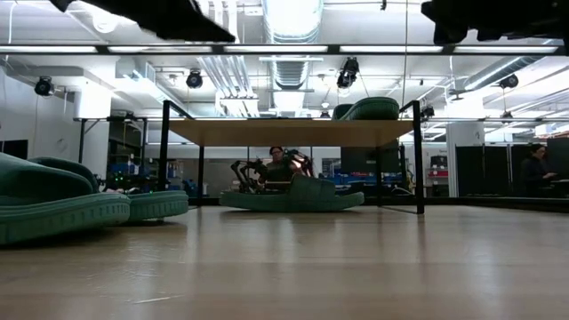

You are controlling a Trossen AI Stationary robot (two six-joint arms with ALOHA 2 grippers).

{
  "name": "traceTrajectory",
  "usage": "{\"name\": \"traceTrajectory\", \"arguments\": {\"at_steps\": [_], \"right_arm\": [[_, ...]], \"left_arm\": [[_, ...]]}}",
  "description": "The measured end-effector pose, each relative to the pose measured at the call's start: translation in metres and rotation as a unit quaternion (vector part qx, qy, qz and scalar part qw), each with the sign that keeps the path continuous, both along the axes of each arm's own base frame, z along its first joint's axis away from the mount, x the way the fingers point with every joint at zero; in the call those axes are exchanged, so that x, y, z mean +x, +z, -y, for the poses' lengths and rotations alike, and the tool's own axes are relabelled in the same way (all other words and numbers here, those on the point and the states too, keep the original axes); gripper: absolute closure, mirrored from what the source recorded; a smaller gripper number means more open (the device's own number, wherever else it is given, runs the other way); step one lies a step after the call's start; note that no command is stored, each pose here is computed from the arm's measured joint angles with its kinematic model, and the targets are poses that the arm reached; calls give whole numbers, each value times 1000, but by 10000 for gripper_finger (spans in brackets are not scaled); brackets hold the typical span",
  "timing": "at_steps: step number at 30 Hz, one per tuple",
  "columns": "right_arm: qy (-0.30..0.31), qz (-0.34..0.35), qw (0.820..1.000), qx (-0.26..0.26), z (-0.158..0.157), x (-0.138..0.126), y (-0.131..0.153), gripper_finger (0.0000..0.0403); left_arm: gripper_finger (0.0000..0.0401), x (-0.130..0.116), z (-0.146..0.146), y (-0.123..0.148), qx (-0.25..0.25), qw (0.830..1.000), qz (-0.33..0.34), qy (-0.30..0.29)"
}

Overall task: Pick and place slides into the shelf
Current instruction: Put the green slides on the shelf

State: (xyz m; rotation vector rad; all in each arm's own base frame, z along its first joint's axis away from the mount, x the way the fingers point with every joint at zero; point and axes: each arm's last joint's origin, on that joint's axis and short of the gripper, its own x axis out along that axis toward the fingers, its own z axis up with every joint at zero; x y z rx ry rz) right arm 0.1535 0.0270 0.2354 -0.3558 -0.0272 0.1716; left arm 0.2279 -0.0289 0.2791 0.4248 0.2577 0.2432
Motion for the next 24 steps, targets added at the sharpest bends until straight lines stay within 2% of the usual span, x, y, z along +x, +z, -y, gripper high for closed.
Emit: {"name": "traceTrajectory", "arguments": {"at_steps": [3, 6, 11, 13, 19, 24], "right_arm": [[0, -8, 1000, 3, 0, -1, -5, 332], [0, 6, 1000, -5, 0, -1, -3, 334], [-1, 18, 1000, -7, 0, -2, -1, 333], [-1, 17, 1000, -7, 0, -2, -1, 332], [-1, 13, 1000, -7, 0, -2, -2, 336], [-1, 2, 1000, -10, 0, -2, -5, 337]], "left_arm": [[170, 2, 5, 2, -30, 998, 6, -57], [170, 7, 10, -3, -32, 997, -6, -65], [170, 28, 17, -21, -62, 996, -8, -62], [170, 36, 20, -30, -65, 997, -9, -48], [170, 53, 27, -53, -44, 997, 5, 64], [170, 63, 38, -63, -88, 993, 40, 65]]}}
